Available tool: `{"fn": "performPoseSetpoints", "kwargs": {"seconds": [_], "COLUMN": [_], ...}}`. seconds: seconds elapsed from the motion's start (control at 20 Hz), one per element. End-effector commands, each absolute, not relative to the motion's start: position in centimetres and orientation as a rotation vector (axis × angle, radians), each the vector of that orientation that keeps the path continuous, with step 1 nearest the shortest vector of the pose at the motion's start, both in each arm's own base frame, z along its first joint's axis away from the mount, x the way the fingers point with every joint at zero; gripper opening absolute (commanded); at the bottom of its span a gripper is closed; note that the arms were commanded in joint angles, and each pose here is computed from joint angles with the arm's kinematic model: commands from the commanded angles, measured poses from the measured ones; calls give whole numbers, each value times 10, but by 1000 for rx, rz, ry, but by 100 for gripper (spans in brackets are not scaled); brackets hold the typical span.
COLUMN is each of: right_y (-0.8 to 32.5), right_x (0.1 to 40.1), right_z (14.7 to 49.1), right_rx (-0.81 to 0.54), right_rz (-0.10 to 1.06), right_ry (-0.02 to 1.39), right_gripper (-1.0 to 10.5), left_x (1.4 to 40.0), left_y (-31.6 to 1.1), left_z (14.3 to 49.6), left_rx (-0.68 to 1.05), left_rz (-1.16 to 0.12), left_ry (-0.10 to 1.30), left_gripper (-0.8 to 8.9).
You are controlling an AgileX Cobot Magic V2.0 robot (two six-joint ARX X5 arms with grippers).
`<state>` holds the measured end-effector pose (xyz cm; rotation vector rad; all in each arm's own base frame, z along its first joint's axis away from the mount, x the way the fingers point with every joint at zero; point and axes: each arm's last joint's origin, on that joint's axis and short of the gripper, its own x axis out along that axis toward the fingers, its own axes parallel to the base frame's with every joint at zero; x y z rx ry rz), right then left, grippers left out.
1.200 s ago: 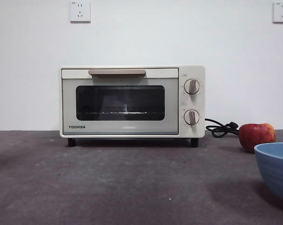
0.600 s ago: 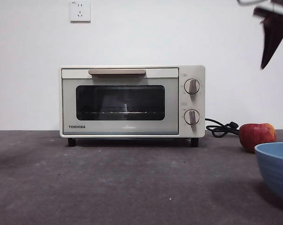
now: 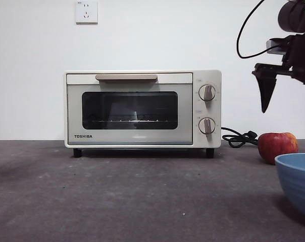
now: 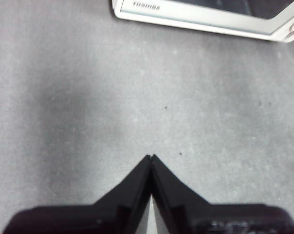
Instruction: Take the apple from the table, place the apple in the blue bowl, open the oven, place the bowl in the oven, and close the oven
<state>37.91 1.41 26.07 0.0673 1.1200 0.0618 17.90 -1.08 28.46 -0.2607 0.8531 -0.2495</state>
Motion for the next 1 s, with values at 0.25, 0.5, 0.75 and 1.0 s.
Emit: {"fn": "performPoseSetpoints", "kwargs": {"seconds": [0.25,0.5,0.75,1.0], "right_y": [24,35,36,35], "right_x": [406,420,422,418], "right_z": [229,198,183,187], "right_rx": [39,20,49,66], "right_rz": [64,57,9,-20], "right_ry": [1186,1205,1249,1276], "right_gripper": [697,690,183,-11], "left_x": [190,193,192,192], "left_y": [-12,-12,-12,-12], "left_z": [277,275,274,274], "left_rx": [-253,-249,-250,-250], "left_rz": [-258,-259,-259,-259], "left_ry": [893,903,917,921], "left_gripper": [-4,-4,-4,-4]}}
